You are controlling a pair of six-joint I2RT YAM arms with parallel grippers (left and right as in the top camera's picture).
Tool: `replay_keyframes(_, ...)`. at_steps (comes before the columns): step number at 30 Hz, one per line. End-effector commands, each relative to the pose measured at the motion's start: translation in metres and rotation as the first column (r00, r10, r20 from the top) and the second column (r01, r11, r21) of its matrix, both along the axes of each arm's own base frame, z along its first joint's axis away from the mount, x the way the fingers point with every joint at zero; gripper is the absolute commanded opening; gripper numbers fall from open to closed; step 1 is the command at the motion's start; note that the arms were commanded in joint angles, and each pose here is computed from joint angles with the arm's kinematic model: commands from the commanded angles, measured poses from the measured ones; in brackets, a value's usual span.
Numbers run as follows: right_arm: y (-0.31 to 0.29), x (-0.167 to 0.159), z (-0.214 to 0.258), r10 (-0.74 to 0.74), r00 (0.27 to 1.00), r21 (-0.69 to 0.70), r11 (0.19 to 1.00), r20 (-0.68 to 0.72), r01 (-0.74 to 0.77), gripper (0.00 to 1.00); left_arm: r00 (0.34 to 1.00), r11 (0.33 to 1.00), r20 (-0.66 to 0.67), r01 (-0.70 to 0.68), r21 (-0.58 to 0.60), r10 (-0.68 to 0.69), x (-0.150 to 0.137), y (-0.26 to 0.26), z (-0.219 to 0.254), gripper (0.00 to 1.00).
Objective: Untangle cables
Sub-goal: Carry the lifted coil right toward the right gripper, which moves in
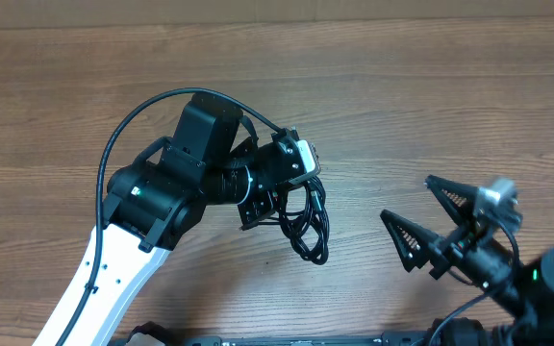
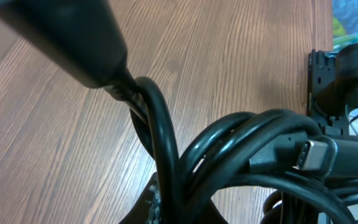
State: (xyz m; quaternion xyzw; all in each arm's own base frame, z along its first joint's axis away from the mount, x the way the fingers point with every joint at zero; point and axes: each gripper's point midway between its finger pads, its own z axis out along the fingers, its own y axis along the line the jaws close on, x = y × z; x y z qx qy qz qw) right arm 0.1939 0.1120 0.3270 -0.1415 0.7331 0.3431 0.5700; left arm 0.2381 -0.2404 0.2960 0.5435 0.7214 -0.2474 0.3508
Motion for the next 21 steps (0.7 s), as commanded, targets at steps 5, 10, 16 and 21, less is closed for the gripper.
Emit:
replay_keyframes(5,0.037,-0.011,0.017,0.362,0.931,0.038,0.932,-0.054,-0.36,1.0,0.999,0.997,0.013,0.038,-0.074,-0.037,-0.007,-0.008,0.018,0.04)
replay_keyframes(10,0.043,-0.01,0.012,0.443,0.891,0.092,0.895,-0.095,-0.436,1.0,0.962,0.962,-0.059,-0.269,-0.05,0.266,0.027,0.009,0.015,0.04)
replay_keyframes(16,0.046,-0.014,0.015,0.49,0.868,0.108,0.87,-0.086,-0.481,0.96,0.828,0.828,-0.182,-0.552,-0.099,0.531,0.054,0.022,0.022,0.04)
replay_keyframes(21,0.048,-0.018,0.02,0.517,0.854,0.104,0.854,-0.057,-0.51,0.89,0.754,0.753,-0.221,-0.649,-0.107,0.619,0.064,0.03,0.023,0.04)
